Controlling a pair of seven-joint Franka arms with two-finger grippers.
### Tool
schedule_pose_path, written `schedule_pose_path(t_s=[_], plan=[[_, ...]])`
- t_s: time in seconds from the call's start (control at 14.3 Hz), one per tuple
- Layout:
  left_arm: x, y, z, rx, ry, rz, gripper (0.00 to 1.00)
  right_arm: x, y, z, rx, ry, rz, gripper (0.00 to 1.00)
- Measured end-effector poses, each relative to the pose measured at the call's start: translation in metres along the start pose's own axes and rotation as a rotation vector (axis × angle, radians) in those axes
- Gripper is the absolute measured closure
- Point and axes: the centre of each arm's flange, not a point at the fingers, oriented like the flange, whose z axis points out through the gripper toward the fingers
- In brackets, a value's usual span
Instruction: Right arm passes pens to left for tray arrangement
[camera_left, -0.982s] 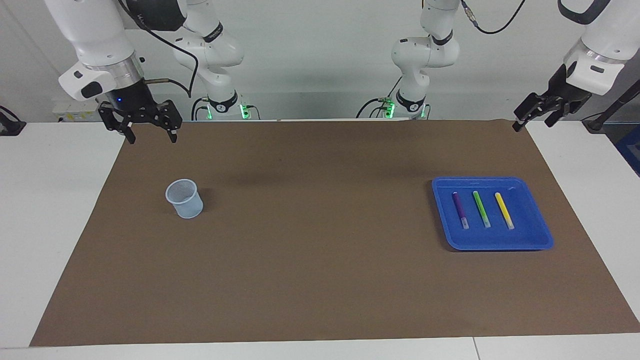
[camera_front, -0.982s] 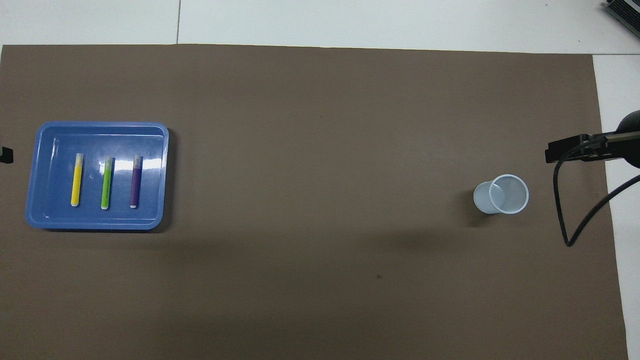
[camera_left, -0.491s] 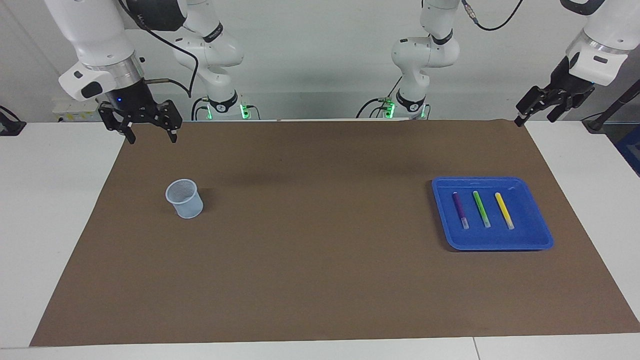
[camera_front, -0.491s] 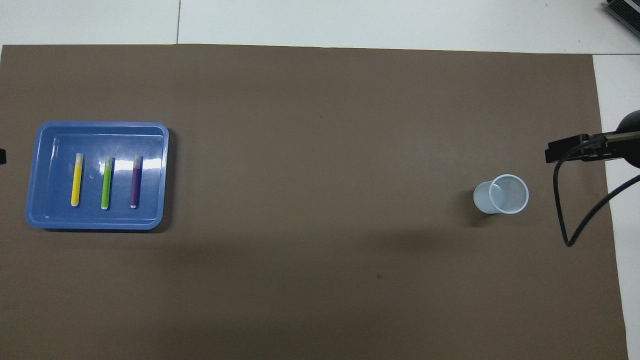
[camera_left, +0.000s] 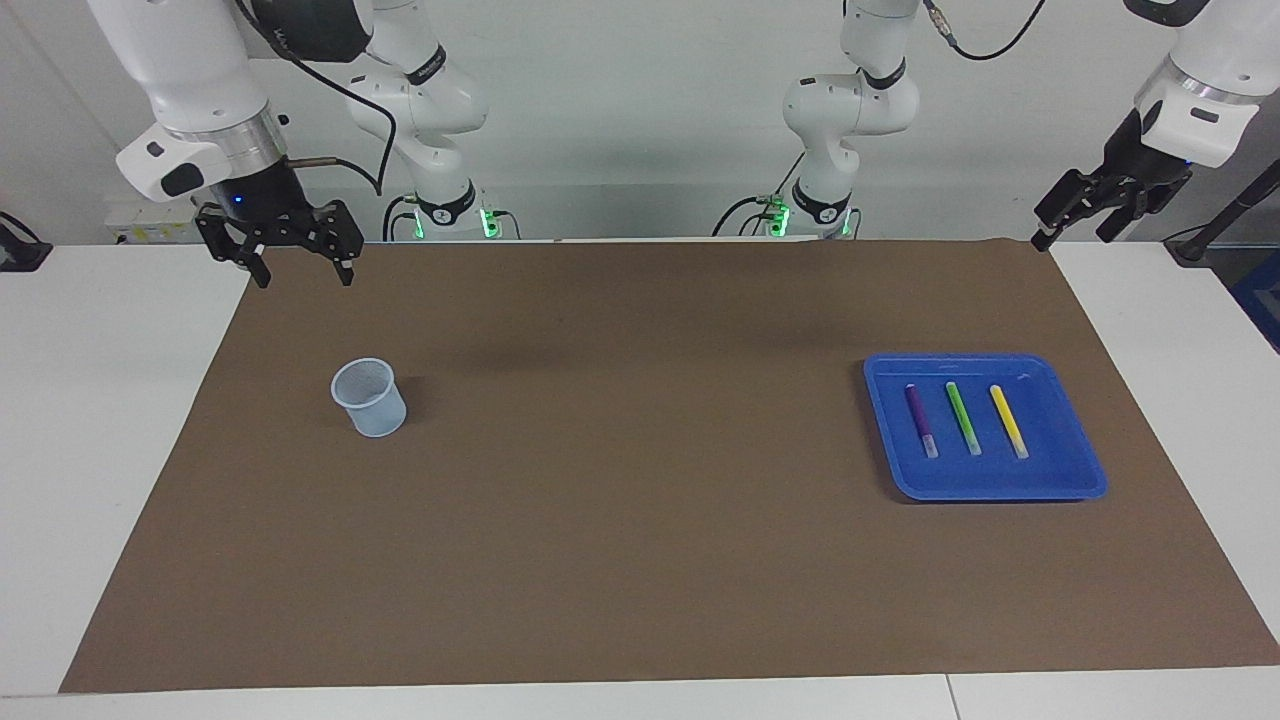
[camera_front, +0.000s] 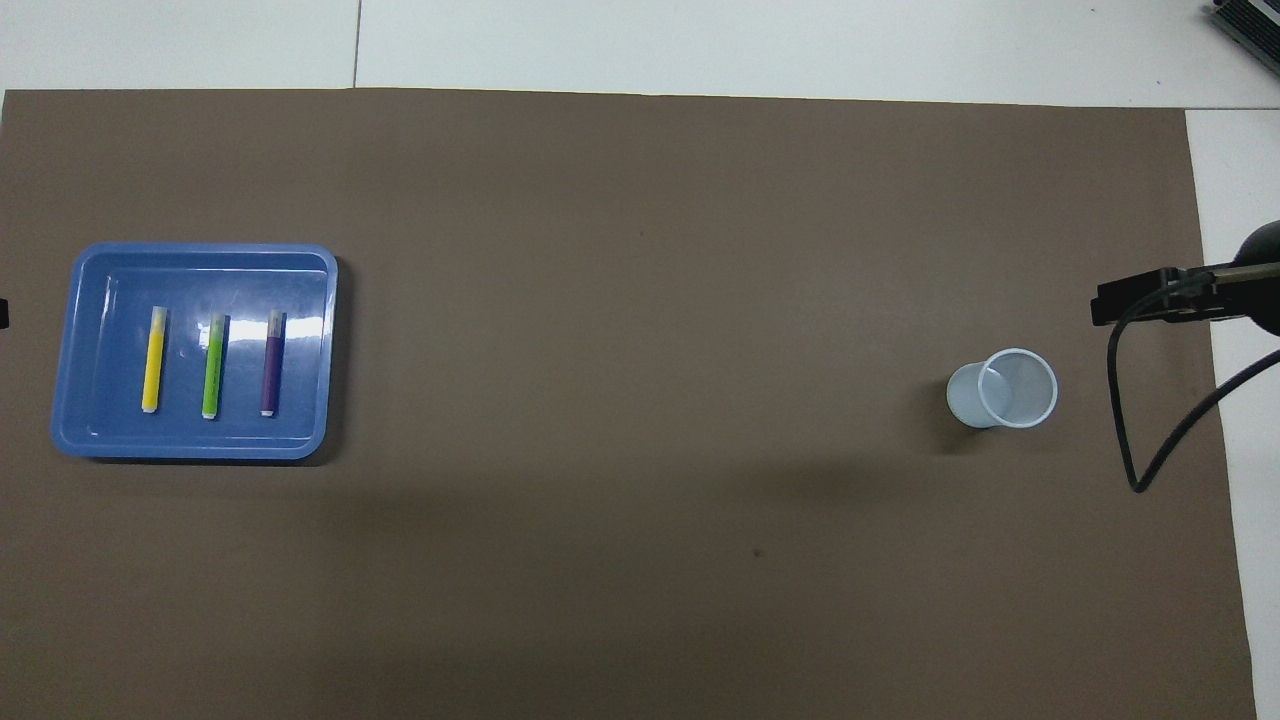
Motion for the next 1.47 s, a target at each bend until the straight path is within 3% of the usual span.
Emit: schedule_pose_path(t_s=[1.47], plan=[[0.0,-0.0015,-0.0002,0.019,0.001,0.011,0.0,0.0,0.0002,0.0,0.001,0.0,0.004,0.0]])
